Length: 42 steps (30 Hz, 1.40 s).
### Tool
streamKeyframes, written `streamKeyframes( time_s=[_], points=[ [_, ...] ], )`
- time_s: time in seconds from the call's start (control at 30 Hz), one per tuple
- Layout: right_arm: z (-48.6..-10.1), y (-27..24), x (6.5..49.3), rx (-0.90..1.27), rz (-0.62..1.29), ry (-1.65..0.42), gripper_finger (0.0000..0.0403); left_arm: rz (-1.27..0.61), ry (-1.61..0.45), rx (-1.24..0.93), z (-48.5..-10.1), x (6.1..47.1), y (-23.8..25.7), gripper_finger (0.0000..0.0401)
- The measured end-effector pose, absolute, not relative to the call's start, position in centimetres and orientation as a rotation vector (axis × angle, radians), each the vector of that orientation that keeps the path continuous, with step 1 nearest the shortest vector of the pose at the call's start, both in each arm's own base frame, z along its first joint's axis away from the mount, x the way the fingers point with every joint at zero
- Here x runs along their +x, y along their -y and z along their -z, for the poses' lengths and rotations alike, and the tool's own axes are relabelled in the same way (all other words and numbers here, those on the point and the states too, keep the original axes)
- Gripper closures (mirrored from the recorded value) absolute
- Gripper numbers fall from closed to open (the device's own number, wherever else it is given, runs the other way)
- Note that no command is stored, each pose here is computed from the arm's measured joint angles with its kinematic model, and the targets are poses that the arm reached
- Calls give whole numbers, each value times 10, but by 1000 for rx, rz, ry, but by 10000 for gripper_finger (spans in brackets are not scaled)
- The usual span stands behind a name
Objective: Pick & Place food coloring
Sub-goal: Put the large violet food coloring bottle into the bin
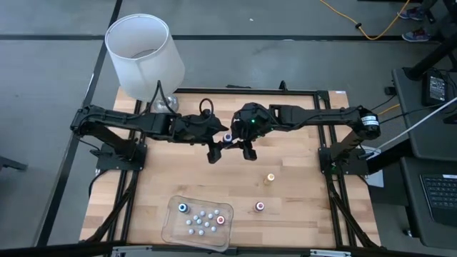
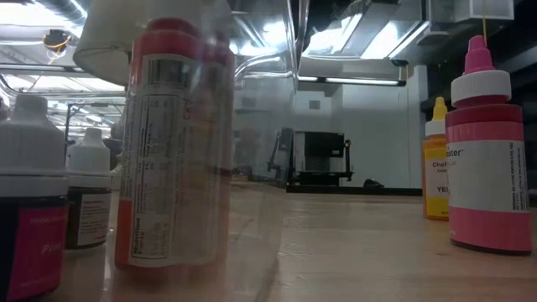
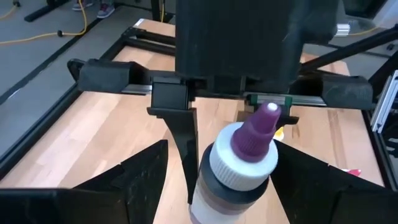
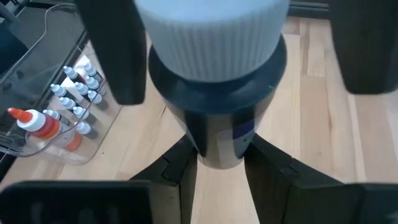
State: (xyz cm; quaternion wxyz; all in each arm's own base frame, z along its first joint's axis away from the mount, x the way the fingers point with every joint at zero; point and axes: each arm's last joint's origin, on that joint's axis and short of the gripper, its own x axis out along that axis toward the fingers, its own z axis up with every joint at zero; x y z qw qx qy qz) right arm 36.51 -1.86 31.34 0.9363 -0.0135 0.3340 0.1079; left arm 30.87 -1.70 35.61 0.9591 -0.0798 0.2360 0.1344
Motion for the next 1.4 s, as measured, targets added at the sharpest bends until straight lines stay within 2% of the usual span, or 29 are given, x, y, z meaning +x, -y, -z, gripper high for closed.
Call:
streamKeyframes(
  time_s=[0.43,0.9,1.27,1.4],
  points=[
    [-314,19,365,-41,-225,-678,283,-272,-496,-178,-354,309,17,143],
    [-314,19,366,-46,-221,-674,281,-275,-495,-178,-354,309,17,254],
    [-316,19,364,-68,-230,-663,219,-274,-496,-179,-354,309,17,251],
    [-332,18,356,-92,-237,-634,196,-274,-498,-178,-355,307,17,252]
  ],
)
